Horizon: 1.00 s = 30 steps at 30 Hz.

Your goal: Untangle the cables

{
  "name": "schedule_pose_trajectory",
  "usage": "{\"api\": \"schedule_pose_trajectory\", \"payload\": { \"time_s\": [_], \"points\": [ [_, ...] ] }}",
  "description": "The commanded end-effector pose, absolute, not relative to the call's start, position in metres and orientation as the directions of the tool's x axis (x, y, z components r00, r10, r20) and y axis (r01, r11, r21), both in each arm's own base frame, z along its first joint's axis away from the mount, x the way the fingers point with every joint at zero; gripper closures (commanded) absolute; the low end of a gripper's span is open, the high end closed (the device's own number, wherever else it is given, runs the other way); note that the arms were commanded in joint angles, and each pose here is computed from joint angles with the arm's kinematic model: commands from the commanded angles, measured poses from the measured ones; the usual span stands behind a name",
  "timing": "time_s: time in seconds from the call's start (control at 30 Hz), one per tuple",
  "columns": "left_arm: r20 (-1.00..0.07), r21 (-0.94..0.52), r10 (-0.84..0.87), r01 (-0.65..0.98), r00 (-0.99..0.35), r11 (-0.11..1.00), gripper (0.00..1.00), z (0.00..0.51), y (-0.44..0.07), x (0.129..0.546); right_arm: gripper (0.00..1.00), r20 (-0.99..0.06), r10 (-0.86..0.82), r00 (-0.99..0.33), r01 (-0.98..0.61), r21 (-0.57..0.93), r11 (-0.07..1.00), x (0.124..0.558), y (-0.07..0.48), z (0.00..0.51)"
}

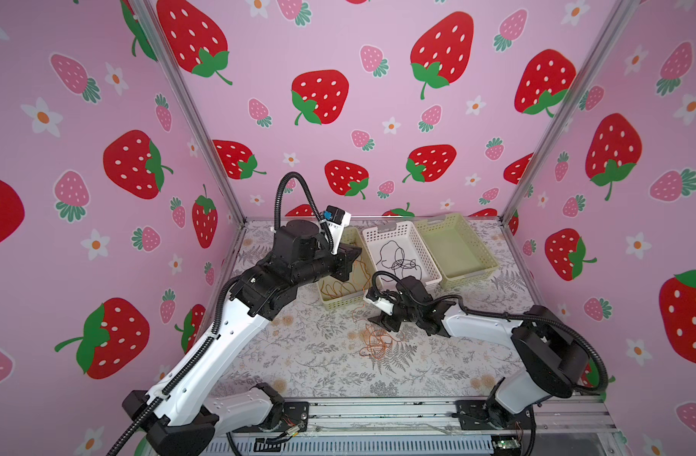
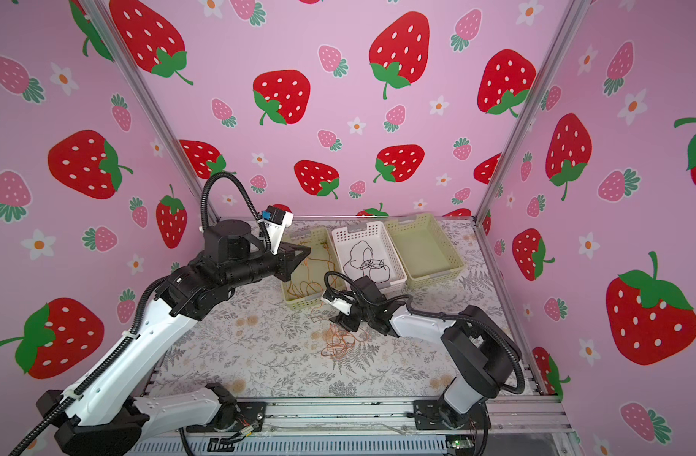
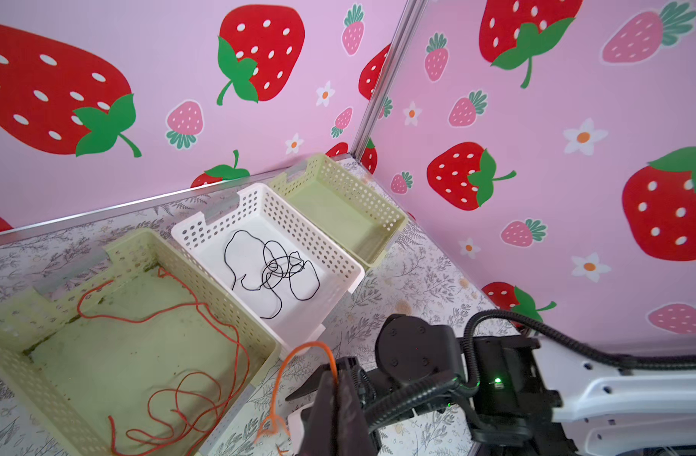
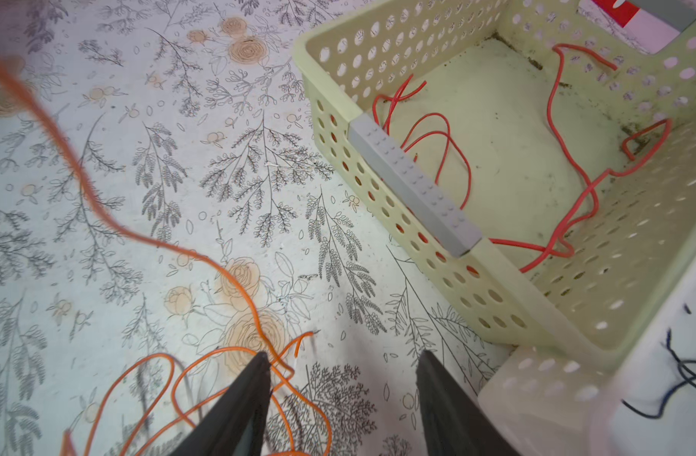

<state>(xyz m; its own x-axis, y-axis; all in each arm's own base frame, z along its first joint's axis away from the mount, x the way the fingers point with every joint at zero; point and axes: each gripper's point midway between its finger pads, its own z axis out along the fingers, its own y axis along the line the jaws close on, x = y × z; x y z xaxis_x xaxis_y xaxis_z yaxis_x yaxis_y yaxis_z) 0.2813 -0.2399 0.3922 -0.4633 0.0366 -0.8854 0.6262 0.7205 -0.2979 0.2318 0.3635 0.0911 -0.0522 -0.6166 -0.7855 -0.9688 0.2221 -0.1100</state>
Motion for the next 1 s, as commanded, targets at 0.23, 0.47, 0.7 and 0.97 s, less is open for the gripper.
{"api": "schedule_pose_trajectory", "payload": {
  "time_s": [0.23,0.47,0.7,0.97],
  "points": [
    [-0.938,-0.261,-0.033,0.643,-0.344,0.720,1.00,0.452,-0.232,0.280,0.51,-0.804,-0.595,0.016,-0.979,-0.132,0.152,0.233,0.382,0.099],
    [-0.952,-0.250,-0.064,0.642,-0.298,0.725,1.00,0.471,-0.227,0.280,0.50,-0.848,-0.529,0.015,-0.958,-0.164,0.236,0.240,0.360,0.126],
    [-0.946,-0.285,-0.086,0.678,-0.311,0.677,1.00,0.479,-0.239,0.278,0.41,-0.904,-0.394,0.166,-0.961,-0.239,0.142,0.213,0.358,0.159],
    [-0.948,-0.290,-0.095,0.700,-0.305,0.652,1.00,0.489,-0.246,0.277,0.40,-0.898,-0.393,0.197,-0.966,-0.245,0.076,0.220,0.381,0.155]
  ]
}}
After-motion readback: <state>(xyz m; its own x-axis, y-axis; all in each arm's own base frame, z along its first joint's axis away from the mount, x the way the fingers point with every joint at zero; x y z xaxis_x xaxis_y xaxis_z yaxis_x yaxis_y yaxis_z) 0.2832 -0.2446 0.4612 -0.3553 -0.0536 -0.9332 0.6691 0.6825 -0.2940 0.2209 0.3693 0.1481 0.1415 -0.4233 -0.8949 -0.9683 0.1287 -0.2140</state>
